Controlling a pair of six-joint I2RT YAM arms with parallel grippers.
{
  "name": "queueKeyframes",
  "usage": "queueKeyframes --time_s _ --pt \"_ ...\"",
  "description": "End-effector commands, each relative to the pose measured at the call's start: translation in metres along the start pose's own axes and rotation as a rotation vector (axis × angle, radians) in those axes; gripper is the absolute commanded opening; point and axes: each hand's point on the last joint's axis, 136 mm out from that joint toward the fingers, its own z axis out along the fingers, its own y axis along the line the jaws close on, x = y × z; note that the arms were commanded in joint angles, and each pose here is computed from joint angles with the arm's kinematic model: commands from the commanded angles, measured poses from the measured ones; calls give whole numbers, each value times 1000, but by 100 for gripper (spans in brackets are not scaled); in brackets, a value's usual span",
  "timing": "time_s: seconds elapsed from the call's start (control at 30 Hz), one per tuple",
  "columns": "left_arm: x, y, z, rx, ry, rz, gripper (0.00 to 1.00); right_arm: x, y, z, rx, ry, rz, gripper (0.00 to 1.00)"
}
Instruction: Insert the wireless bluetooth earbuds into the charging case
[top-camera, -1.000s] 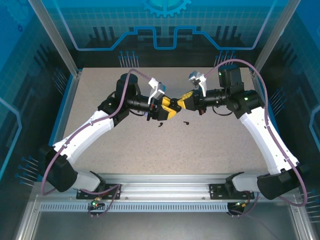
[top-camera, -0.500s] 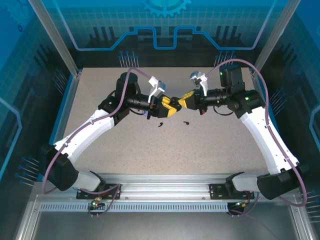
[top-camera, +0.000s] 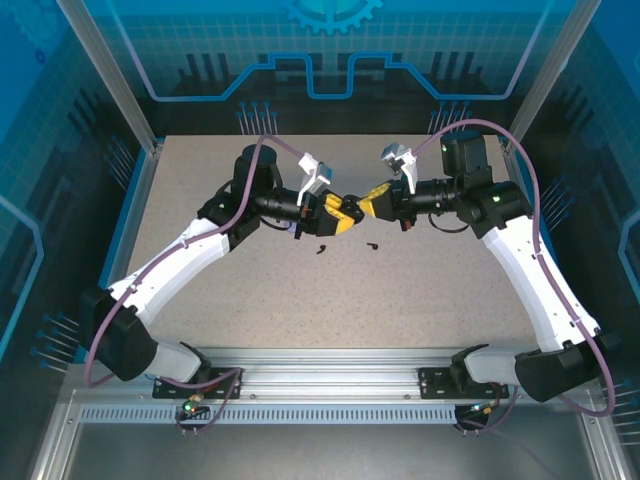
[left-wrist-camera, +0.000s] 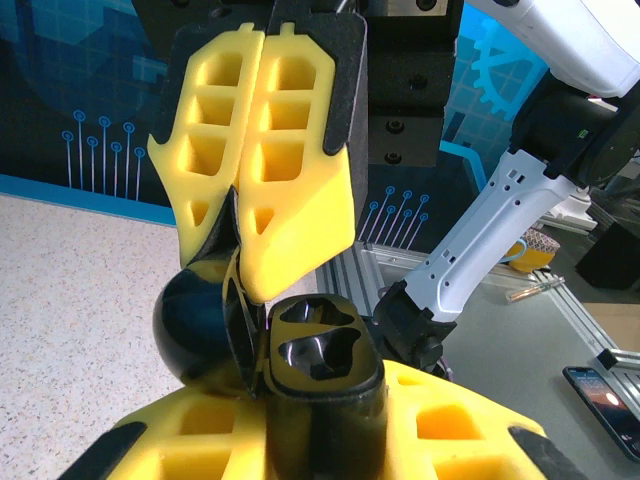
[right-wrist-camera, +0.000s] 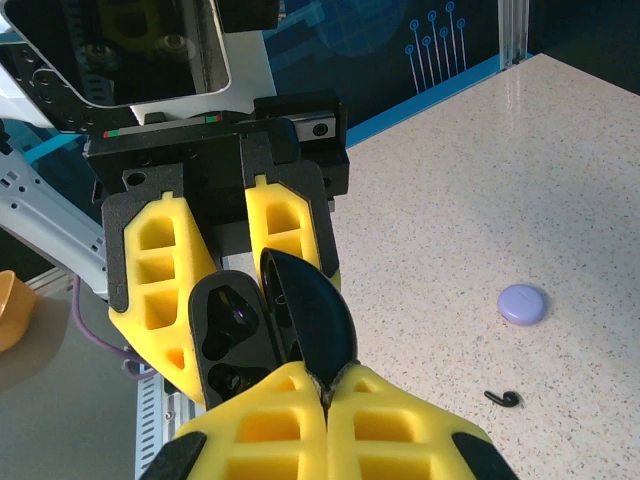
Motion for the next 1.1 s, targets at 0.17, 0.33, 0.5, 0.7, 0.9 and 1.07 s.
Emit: queueKeyframes --time_s 0.17,0.33,0.5,0.7,0.9,1.07 --pt "-8 13 4 -36 -13 -27 27 -1 43 -5 -159 -15 -57 0" --pt "-8 13 5 -34 -12 -32 26 1 45 -4 -164 -7 -58 0" --pt "-8 14 5 -40 -9 -34 19 2 46 -4 -161 -5 -62 0" --pt "-3 15 5 -43 7 -32 2 1 40 -4 -119 -6 -62 10" --pt "6 18 4 -61 4 -17 2 0 33 -6 -63 -21 -65 34" --pt "13 23 4 -67 4 -15 1 0 29 -8 -30 -23 -61 44"
